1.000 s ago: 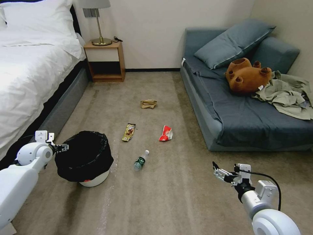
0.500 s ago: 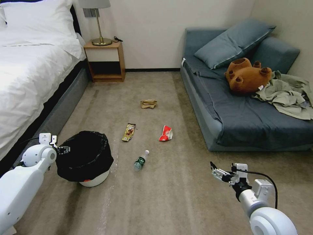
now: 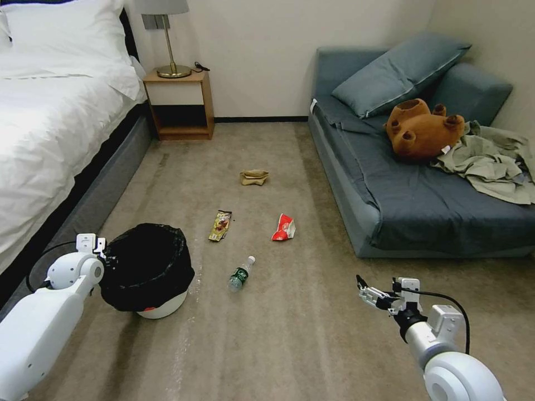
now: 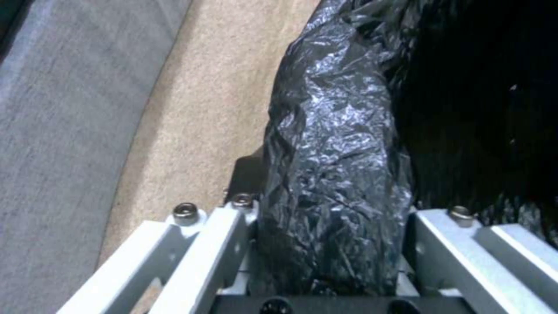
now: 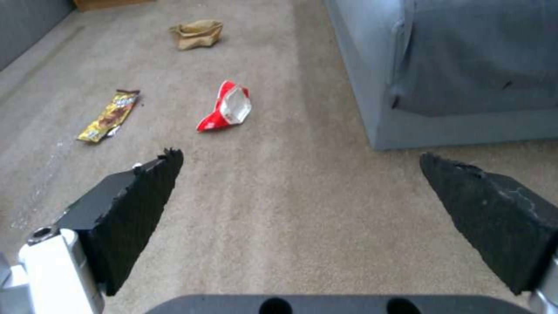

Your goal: Pick up the trash bin, then pick up the garbage on the floor and place it into the trash bin.

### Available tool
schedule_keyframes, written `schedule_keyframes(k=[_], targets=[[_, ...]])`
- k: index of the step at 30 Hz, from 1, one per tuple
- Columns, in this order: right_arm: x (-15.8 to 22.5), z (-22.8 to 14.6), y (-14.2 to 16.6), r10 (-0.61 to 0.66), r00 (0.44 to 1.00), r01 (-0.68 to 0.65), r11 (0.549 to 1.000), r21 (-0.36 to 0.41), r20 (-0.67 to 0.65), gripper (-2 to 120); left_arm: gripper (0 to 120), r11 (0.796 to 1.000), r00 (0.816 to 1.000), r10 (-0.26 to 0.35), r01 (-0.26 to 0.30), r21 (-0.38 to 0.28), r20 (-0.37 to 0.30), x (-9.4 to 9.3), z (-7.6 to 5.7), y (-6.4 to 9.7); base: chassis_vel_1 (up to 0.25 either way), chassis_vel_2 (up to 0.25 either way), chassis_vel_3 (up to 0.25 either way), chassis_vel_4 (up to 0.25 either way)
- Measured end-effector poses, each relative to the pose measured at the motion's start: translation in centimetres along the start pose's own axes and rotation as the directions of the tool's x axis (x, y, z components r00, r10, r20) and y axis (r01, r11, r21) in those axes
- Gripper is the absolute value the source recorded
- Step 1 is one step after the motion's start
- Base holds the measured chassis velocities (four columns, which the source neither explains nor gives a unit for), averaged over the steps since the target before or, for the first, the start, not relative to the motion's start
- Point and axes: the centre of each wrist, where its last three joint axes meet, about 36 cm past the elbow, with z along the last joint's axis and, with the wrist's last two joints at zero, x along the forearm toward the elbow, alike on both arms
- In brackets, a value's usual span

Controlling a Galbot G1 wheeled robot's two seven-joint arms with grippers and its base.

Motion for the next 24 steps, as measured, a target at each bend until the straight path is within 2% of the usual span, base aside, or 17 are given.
schedule_keyframes(k=[2,11,13,17,24], targets=[[0.0,0.1,0.0,0.000,1.000,0.000,1.000,-0.002,-0.001,100,16,1.000,1.000,0.006,-0.006,0.002,0.011,-0.1,0.0,0.2,0.000,0.000,0.000,0.000],[0.2,0.5,0.1,0.003,1.000,-0.003,1.000,-0.009,-0.008,100,16,1.000,0.997,0.007,-0.008,0.014,0.082,-0.6,0.7,0.9,0.000,0.000,0.000,0.000],[0.3,0.7,0.3,0.004,1.000,-0.004,1.000,-0.013,-0.011,100,10,1.000,0.992,0.006,-0.008,0.021,0.126,-0.3,0.6,1.4,0.000,0.000,0.000,0.000],[0.4,0.8,0.5,0.002,1.000,-0.003,1.000,-0.017,-0.011,100,8,1.000,0.987,-0.006,0.004,0.012,0.159,0.1,0.4,1.9,0.000,0.000,0.000,0.000],[1.0,1.6,1.2,-0.003,1.000,0.002,0.999,-0.042,-0.008,100,3,0.998,0.964,-0.037,0.050,-0.043,0.264,1.3,-0.4,2.6,0.000,0.000,0.000,0.000]])
